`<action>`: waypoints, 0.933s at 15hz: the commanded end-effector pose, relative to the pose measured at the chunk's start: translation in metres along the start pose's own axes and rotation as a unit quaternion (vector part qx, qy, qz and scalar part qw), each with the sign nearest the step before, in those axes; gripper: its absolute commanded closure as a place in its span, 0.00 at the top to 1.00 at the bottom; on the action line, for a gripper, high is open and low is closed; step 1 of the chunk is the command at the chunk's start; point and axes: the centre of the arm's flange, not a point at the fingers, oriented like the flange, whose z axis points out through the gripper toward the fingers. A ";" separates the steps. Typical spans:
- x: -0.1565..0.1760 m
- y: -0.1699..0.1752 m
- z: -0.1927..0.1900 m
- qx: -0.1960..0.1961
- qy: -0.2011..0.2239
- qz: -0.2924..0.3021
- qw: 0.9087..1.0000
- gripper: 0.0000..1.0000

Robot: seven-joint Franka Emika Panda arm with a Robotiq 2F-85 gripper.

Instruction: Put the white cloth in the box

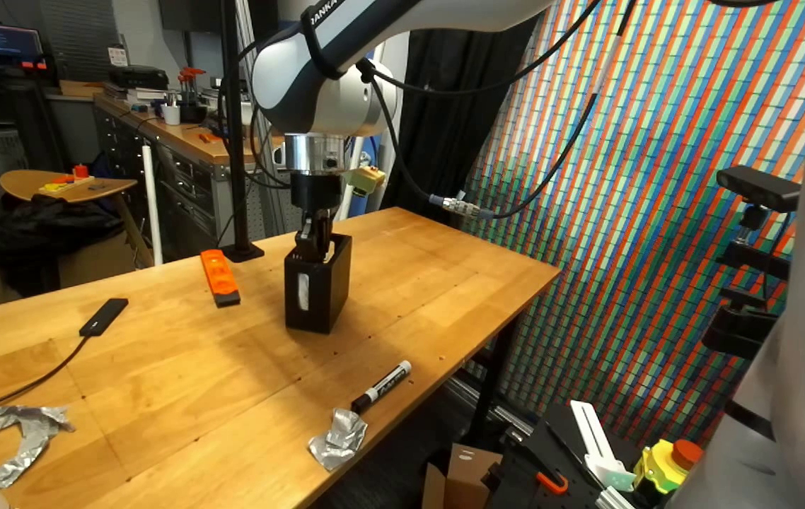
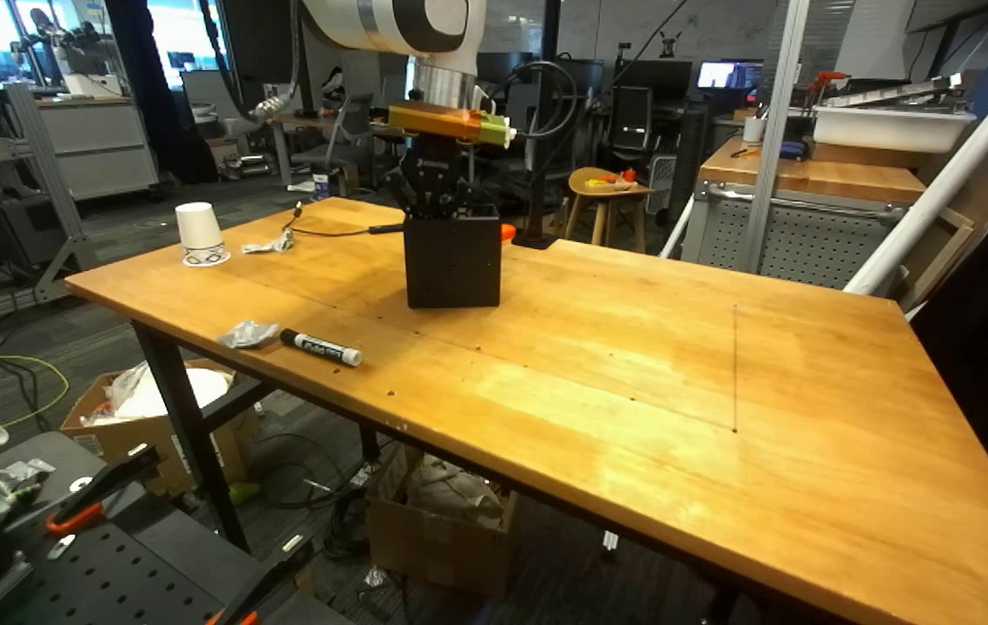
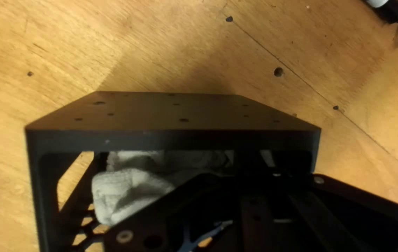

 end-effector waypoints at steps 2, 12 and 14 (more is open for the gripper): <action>-0.003 -0.001 -0.011 0.017 0.019 -0.004 1.000 0.00; 0.005 -0.004 -0.051 -0.026 0.038 -0.013 0.999 0.00; 0.009 0.002 -0.054 -0.037 0.036 -0.017 0.999 0.00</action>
